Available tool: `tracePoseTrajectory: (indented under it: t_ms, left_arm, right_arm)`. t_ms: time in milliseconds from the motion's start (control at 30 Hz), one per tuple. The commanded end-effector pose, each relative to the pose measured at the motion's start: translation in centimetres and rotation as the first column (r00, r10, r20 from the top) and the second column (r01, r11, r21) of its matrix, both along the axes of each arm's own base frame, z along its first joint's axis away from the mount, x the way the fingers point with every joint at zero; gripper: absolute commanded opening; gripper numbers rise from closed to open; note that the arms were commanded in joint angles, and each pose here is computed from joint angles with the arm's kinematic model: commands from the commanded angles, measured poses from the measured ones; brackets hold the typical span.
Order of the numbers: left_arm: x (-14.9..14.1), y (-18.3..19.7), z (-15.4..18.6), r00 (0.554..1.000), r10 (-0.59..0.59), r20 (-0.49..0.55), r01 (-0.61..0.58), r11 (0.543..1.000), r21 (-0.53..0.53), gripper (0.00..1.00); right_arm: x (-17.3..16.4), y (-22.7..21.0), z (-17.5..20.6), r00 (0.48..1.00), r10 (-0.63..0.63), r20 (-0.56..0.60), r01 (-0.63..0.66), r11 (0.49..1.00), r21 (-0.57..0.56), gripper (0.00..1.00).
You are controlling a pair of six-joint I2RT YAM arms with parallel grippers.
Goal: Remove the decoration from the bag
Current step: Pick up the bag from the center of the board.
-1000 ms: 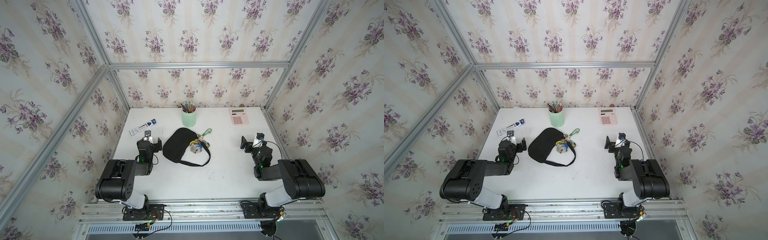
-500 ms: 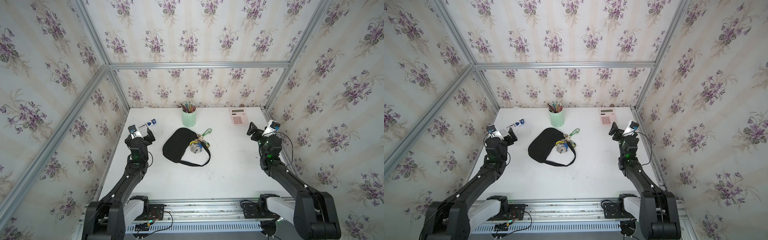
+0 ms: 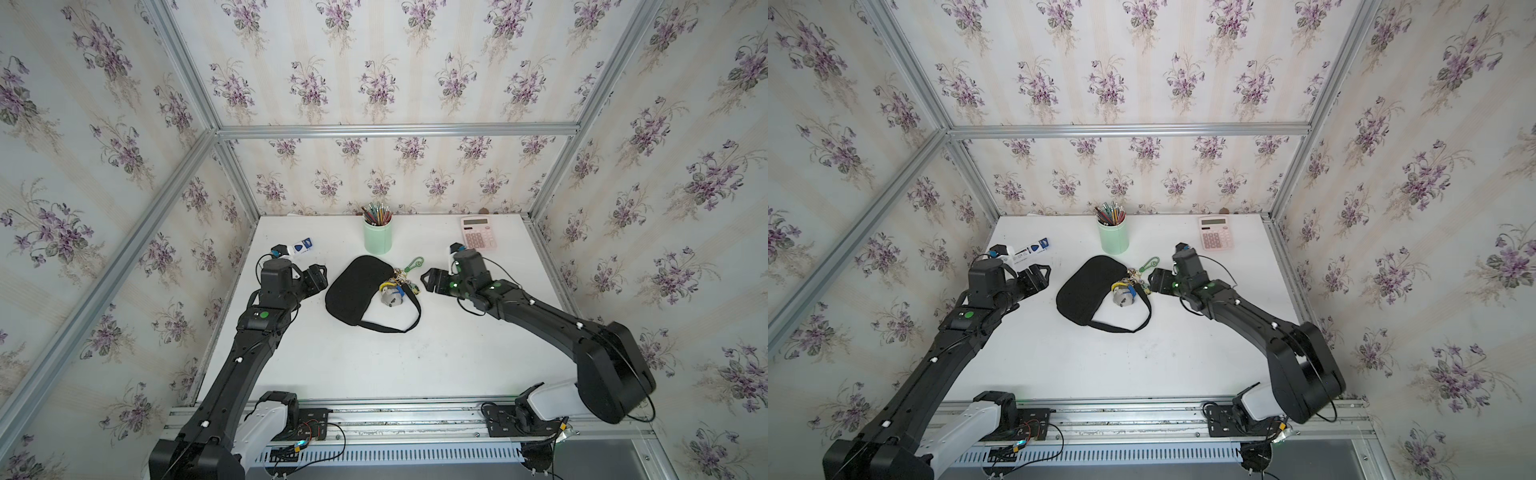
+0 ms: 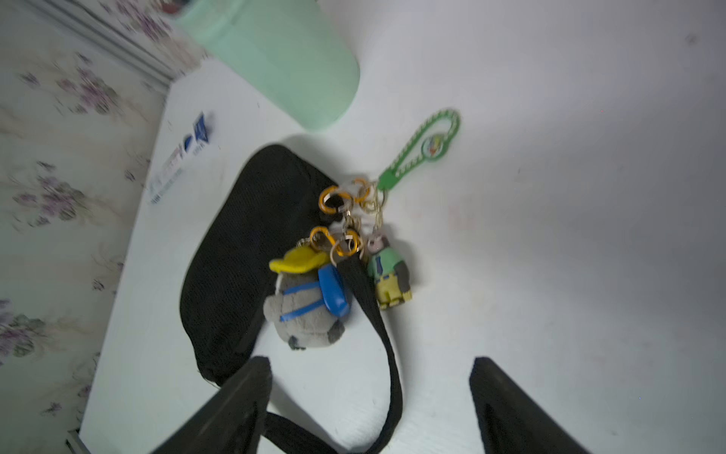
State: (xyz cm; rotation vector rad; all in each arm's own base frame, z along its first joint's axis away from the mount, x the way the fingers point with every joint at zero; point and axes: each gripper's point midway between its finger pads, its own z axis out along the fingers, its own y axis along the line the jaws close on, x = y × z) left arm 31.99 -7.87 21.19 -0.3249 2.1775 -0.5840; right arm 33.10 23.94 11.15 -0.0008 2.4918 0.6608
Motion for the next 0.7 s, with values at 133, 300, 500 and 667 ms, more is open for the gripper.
tracePoseTrajectory:
  t_ms: [133,300,500,667]
  left_arm:
    - [-5.5,-4.5,-1.2,0.957,-0.229,-0.178,0.235,0.972,0.013,0.74]
    - [-7.4,-6.7,-0.9,0.918,-0.339,-0.205,0.347,0.938,0.001,0.74]
    - [-8.4,-9.0,0.9,0.882,-0.442,-0.163,0.447,0.894,0.000,0.73]
    - [-8.6,-10.3,2.1,0.867,-0.482,-0.128,0.486,0.874,0.008,0.72]
  right_arm:
    - [-2.7,1.7,-5.7,0.987,-0.032,-0.161,-0.002,0.979,-0.206,0.76]
    - [-2.9,1.6,-6.9,0.982,-0.061,-0.178,0.019,0.974,-0.225,0.75]
    - [-2.8,1.8,-7.6,0.980,-0.066,-0.190,0.019,0.972,-0.235,0.57]
    - [-2.9,2.1,-8.3,0.978,-0.064,-0.200,0.006,0.961,-0.275,0.41]
